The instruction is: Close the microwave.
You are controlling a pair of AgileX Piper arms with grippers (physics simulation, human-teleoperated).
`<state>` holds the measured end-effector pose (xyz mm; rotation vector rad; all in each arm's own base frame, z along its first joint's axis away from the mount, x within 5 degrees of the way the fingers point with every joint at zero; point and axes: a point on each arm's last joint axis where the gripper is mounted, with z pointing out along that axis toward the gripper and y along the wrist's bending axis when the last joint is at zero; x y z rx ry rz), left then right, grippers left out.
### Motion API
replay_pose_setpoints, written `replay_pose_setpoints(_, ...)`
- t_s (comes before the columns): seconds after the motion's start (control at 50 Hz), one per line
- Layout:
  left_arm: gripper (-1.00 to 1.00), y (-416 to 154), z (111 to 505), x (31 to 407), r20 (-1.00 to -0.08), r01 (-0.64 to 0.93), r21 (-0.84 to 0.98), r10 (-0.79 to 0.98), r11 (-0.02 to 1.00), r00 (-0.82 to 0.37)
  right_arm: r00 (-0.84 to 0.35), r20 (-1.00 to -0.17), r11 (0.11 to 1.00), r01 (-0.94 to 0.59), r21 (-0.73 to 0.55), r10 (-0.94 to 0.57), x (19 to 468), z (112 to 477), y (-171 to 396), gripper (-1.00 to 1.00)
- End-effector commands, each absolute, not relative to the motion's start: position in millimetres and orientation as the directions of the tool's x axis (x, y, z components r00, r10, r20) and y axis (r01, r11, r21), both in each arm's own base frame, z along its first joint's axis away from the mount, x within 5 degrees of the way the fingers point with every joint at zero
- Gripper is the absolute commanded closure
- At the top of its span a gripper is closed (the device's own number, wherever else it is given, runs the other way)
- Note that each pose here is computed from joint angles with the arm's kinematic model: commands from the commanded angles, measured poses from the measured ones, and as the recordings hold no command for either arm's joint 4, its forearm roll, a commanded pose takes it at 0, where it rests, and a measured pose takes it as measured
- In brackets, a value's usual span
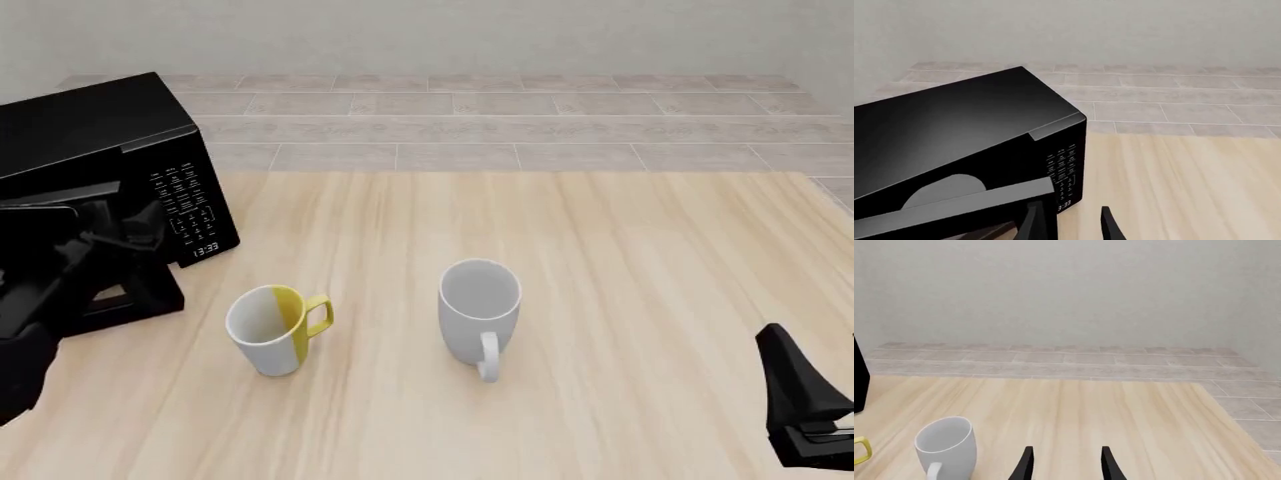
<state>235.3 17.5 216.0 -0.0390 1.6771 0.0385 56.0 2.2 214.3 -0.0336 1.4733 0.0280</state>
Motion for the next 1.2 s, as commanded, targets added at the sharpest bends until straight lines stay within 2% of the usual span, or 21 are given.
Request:
replay_pose_setpoints(0.02,-1.00,23,189,243,-0.973,-0.100,-0.018,-0.040,0.995,-0.228,0.096,-0.995,0.999,-0.039,-0.006,-0.002,56,214,2,-1.00)
replay_pose_setpoints(1.2,-1.00,27,192,262,-0.971,-0.104,-0.005,-0.030,0.995,-0.236,0.092,-0.996,1.000,-0.030,-0.006,-0.003,56,214,2,-1.00)
